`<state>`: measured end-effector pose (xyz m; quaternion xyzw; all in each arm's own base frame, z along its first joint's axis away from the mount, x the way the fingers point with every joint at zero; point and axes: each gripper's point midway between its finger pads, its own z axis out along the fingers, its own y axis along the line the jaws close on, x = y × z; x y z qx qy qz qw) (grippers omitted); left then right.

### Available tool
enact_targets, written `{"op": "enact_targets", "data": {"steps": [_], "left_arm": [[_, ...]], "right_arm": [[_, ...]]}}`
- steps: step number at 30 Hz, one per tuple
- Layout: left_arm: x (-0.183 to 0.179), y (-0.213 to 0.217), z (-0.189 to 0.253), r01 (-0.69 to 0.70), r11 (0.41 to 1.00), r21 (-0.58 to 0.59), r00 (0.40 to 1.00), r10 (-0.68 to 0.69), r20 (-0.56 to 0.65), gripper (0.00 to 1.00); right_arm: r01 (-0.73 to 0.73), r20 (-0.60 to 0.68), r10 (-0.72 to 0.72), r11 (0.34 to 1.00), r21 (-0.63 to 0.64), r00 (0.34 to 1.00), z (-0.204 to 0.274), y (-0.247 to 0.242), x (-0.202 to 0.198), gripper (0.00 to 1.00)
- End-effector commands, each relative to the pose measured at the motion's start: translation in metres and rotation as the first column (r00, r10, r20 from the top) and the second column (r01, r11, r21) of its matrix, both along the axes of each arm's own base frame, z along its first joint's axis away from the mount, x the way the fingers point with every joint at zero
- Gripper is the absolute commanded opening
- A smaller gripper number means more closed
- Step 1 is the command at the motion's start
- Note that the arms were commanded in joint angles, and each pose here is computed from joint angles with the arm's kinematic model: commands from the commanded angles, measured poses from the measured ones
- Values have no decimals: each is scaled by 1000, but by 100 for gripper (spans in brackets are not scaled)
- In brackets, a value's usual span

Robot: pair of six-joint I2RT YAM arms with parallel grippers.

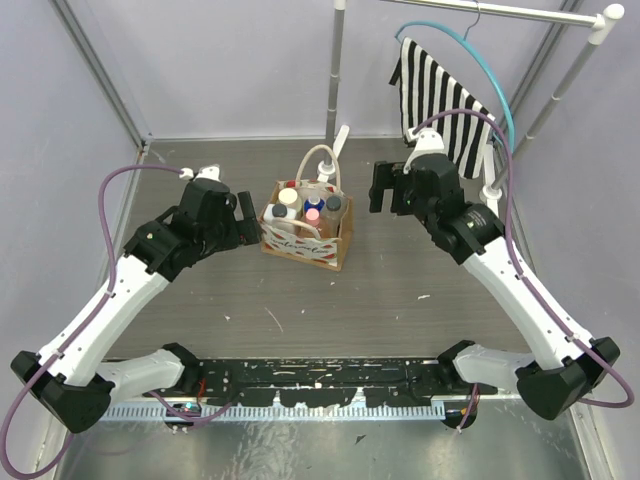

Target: Take the personal care products out of the canvas bag

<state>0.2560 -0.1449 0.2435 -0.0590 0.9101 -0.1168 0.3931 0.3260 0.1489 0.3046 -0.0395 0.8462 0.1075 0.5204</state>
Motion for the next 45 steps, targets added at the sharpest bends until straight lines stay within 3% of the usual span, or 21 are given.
{"op": "enact_targets", "data": {"steps": [1,11,22,31,40,45], "left_arm": [[-4,7,11,14,999,29,1000,-15,17,99],[-9,-6,14,120,993,17,993,-120,-4,99],[-14,-11,13,146,989,-10,989,-146,-22,99],[-16,-10,12,147,989,-1,989,-147,-33,99],[-14,-12,13,130,991,-25,991,-130,-24,99],[-13,-14,16,130,991,-39,991,-131,-17,99]], "right_arm": [[-134,-23,136,988,73,990,8,31,-1,100],[-259,-92,271,958,120,958,-10,64,2,100],[-200,-188,212,977,79,959,-42,81,38,100],[-211,-226,232,971,116,946,-53,108,53,100],[-297,-255,304,953,66,918,-68,149,45,84],[-379,-252,373,925,26,893,-68,173,26,80]]}}
